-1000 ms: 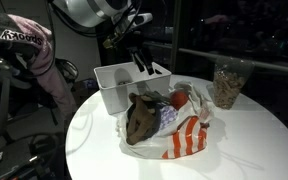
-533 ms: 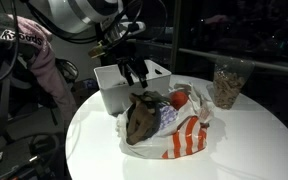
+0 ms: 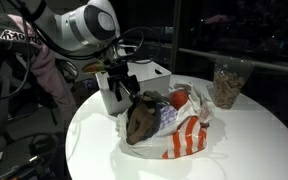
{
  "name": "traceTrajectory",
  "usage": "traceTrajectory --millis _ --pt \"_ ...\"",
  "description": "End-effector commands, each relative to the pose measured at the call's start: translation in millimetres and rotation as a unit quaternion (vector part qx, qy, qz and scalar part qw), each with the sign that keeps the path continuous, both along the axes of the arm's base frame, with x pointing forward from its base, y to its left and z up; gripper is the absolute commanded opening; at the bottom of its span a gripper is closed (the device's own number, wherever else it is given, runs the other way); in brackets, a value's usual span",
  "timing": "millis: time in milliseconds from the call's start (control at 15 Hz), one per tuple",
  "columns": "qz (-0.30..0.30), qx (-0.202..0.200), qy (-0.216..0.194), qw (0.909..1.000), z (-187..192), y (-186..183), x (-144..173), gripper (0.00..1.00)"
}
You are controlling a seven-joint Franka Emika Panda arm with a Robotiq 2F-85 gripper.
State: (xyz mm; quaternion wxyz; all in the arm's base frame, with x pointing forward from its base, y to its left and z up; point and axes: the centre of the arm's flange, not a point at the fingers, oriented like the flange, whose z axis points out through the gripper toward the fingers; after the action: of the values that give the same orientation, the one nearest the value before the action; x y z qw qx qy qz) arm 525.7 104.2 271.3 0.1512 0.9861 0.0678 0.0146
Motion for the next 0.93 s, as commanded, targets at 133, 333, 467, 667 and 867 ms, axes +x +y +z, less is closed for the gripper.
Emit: traceTrajectory --millis 133,333,467,667,867 --pt "0.037 0.025 0.055 0.9975 -28.7 -1.3 15.5 1.0" --pt "0.059 0.065 0.083 0.9927 -42.4 3.8 13.9 1.0" --pt "0.065 0.076 0.101 0.9899 -54.1 6.4 15.5 1.0" --pt "0.072 0.077 0.103 0.9891 -71.7 6.8 15.3 1.0" --pt "0.051 0.07 0.111 0.9901 -86.6 -9.5 20.2 0.75"
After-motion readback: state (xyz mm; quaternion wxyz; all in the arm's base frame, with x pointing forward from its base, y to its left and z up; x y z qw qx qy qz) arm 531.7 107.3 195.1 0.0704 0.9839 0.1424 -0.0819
